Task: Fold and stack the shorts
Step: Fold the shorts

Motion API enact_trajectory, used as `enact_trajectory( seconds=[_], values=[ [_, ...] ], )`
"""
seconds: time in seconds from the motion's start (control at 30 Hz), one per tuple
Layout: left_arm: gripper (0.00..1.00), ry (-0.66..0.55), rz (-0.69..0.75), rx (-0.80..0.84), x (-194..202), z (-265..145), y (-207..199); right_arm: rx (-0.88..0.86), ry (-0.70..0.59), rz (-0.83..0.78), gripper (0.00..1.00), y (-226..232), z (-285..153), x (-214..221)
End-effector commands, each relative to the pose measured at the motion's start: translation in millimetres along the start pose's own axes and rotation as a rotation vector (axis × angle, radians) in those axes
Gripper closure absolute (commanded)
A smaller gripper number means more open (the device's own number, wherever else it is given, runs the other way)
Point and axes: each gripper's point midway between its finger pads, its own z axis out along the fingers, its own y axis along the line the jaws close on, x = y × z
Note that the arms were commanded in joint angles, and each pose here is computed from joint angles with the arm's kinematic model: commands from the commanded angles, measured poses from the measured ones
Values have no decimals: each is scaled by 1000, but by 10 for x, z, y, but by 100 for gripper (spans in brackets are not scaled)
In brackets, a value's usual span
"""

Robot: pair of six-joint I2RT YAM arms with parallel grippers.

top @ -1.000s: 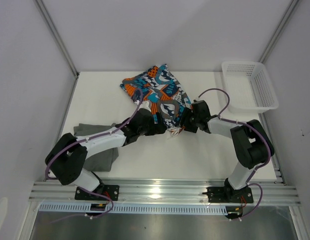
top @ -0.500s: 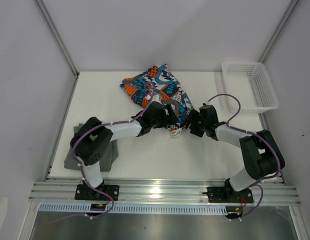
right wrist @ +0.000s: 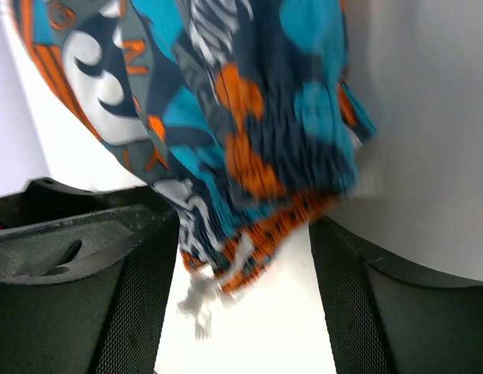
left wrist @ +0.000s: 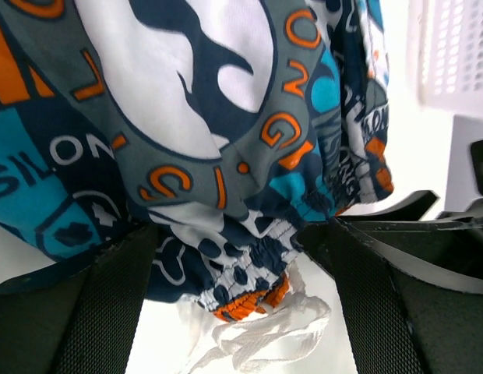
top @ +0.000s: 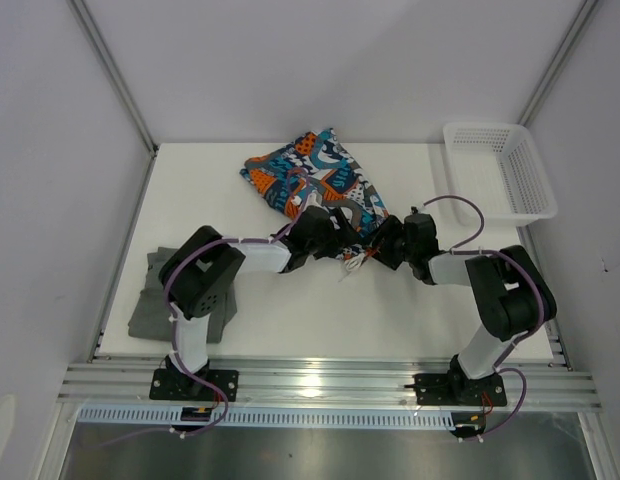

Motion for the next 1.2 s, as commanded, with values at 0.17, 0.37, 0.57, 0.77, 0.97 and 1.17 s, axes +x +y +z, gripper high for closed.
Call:
enact_trajectory(
  seconds=[0.17, 0.37, 0.57, 0.77, 0.97, 1.17],
  values=[
    [10, 4, -36, 136, -32, 1, -277, -41, 58, 62, 29, -167, 219, 129],
    [11, 50, -73, 199, 46, -68, -419, -82, 62, 89, 29, -247, 298, 167],
    [11, 97, -104, 190, 189, -31, -400, -123, 70, 110, 29, -247, 347, 208],
    [10, 73, -77, 131, 44, -108, -268, -113, 47, 92, 31, -253, 304, 164],
    [8, 7, 24, 77, -349, -386, -274, -28, 19, 36, 52, -283, 170, 63],
    [7, -39, 121, 48, -566, -739, -379, 44, -17, -47, 87, -223, -2, -111]
  ],
)
